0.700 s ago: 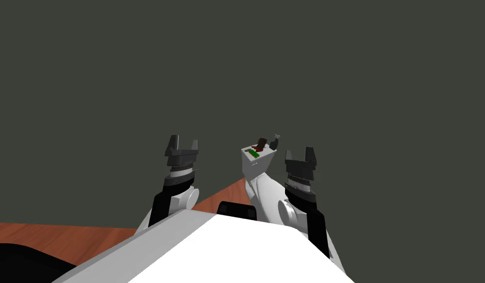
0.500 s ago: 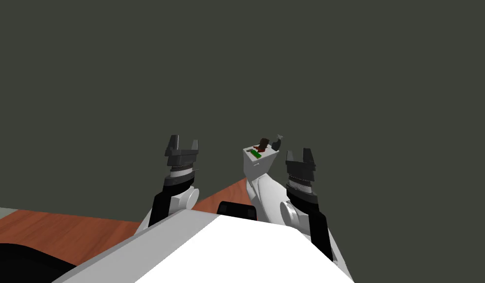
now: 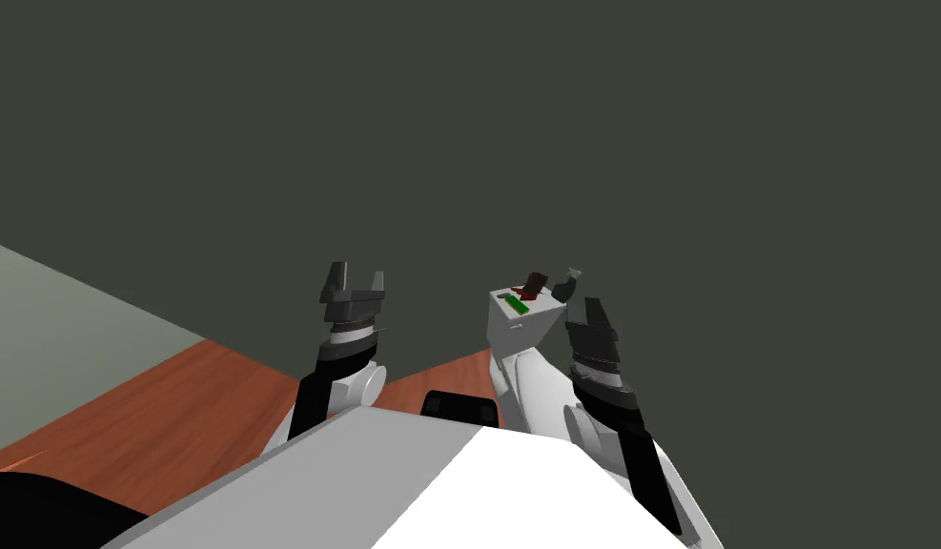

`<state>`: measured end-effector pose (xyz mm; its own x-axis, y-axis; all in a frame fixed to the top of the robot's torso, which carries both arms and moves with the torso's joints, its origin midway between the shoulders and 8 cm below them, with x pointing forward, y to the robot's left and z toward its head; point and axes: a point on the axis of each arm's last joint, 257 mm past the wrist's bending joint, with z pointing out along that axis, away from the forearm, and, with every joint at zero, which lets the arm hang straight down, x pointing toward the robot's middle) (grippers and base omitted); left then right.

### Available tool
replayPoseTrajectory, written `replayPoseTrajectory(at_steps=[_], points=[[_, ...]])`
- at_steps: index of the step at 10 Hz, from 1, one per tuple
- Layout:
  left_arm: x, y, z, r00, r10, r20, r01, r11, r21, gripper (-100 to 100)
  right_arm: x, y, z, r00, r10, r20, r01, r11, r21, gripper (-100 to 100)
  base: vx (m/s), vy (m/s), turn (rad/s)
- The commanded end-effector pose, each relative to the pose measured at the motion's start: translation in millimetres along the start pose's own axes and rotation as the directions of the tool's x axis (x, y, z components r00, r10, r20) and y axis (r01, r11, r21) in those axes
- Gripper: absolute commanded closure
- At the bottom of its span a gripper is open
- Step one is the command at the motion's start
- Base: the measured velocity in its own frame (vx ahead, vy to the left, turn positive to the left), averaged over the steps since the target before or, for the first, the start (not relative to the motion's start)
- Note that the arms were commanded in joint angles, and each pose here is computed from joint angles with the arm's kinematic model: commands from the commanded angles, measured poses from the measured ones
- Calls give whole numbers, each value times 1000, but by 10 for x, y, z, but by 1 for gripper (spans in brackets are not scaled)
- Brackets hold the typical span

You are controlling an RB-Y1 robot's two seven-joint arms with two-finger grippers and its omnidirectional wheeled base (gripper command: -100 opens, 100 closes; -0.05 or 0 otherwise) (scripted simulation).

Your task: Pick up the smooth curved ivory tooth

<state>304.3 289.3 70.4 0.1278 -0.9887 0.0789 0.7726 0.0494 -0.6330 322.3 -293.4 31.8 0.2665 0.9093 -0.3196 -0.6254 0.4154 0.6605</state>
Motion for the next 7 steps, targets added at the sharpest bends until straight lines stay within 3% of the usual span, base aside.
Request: replayPoseTrajectory(at_steps=[1,3,4,7], points=[[0,0,0,1000,0,0,0,1000,0,0,-85,-114,-121,993,-110,-41,110,994,11,-100,4,91,462],[0,0,0,1000,0,0,0,1000,0,0,-207,-271,-291,963,-249,-102,253,967,24,-100,12,88,415],[0,0,0,1000,0,0,0,1000,0,0,-226,-271,-290,962,-255,-101,258,966,24,-100,8,56,181],[0,0,0,1000,0,0,0,1000,0,0,-434,-526,-613,864,-452,-221,469,883,29,-100,10,67,423]])
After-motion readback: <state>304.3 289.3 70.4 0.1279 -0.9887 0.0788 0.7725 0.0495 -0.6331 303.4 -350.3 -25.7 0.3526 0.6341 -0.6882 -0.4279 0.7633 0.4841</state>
